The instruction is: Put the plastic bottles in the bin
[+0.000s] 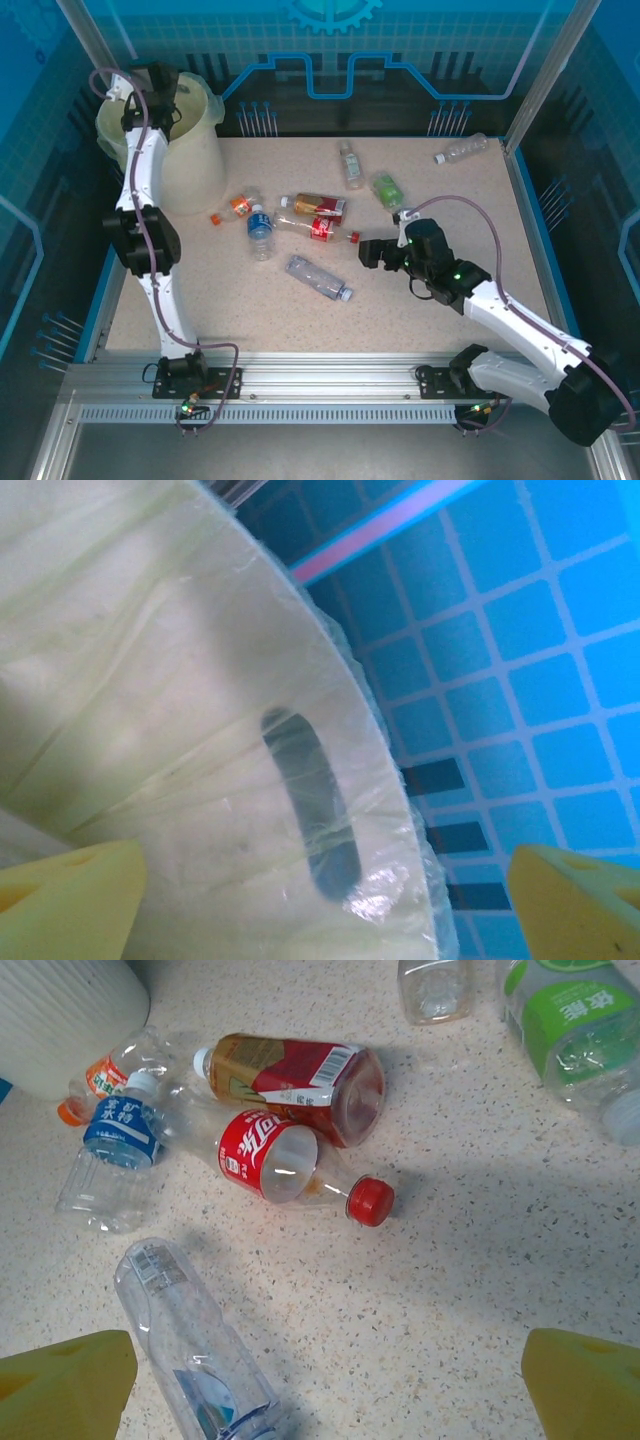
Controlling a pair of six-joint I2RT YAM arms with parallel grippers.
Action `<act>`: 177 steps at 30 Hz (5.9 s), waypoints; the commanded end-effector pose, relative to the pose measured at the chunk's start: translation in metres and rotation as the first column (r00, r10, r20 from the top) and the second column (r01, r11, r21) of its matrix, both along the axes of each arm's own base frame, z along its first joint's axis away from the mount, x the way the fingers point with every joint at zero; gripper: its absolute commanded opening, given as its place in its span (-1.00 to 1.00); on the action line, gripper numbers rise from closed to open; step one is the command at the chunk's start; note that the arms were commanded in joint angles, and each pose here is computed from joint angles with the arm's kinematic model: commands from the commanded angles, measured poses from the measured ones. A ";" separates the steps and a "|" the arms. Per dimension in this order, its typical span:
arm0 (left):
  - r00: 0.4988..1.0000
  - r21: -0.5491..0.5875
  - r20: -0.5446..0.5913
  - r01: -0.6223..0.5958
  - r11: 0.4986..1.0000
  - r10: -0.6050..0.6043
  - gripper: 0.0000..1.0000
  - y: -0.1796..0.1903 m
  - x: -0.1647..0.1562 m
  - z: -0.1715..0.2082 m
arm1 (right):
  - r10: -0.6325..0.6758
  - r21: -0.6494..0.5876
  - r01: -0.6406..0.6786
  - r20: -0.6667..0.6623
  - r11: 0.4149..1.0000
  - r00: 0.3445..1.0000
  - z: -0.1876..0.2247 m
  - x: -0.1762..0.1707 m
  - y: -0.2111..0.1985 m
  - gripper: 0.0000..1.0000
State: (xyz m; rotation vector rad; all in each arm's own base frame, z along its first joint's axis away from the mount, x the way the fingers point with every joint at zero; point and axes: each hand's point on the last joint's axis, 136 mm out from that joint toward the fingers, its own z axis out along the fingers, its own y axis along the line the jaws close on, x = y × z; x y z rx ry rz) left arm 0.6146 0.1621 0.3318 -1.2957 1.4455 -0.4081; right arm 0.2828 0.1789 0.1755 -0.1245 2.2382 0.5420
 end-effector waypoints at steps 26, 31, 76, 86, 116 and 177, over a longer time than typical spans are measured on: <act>0.833 0.269 0.033 0.525 0.808 -0.553 0.98 -0.148 -0.167 0.093 | 0.595 -0.319 -0.624 -0.196 0.713 0.780 -0.100 -0.034 0.128 0.94; 0.838 0.233 -0.060 0.539 0.809 -0.542 0.98 -0.151 -0.209 0.056 | 0.592 -0.350 -0.646 -0.259 0.679 0.763 -0.121 -0.036 0.125 0.89; 0.455 0.157 -0.234 0.890 0.429 -0.859 0.98 -0.337 -0.235 -0.043 | 0.274 0.158 -0.280 0.060 0.947 0.960 -0.001 0.024 0.088 0.07; 0.258 0.105 -0.154 0.964 0.244 -0.954 0.98 -0.411 -0.250 -0.047 | 0.338 0.300 -0.370 0.156 0.879 0.928 0.050 0.018 0.101 0.10; 0.216 0.113 -0.139 0.973 0.201 -0.967 0.06 -0.440 -0.243 -0.059 | 0.426 0.344 -0.477 0.216 0.809 0.878 0.071 0.011 0.128 0.15; 0.991 0.800 -0.133 0.126 0.586 -0.031 0.05 -0.042 -0.135 0.165 | 0.004 0.030 -0.011 0.232 0.999 0.973 0.067 0.031 0.022 0.99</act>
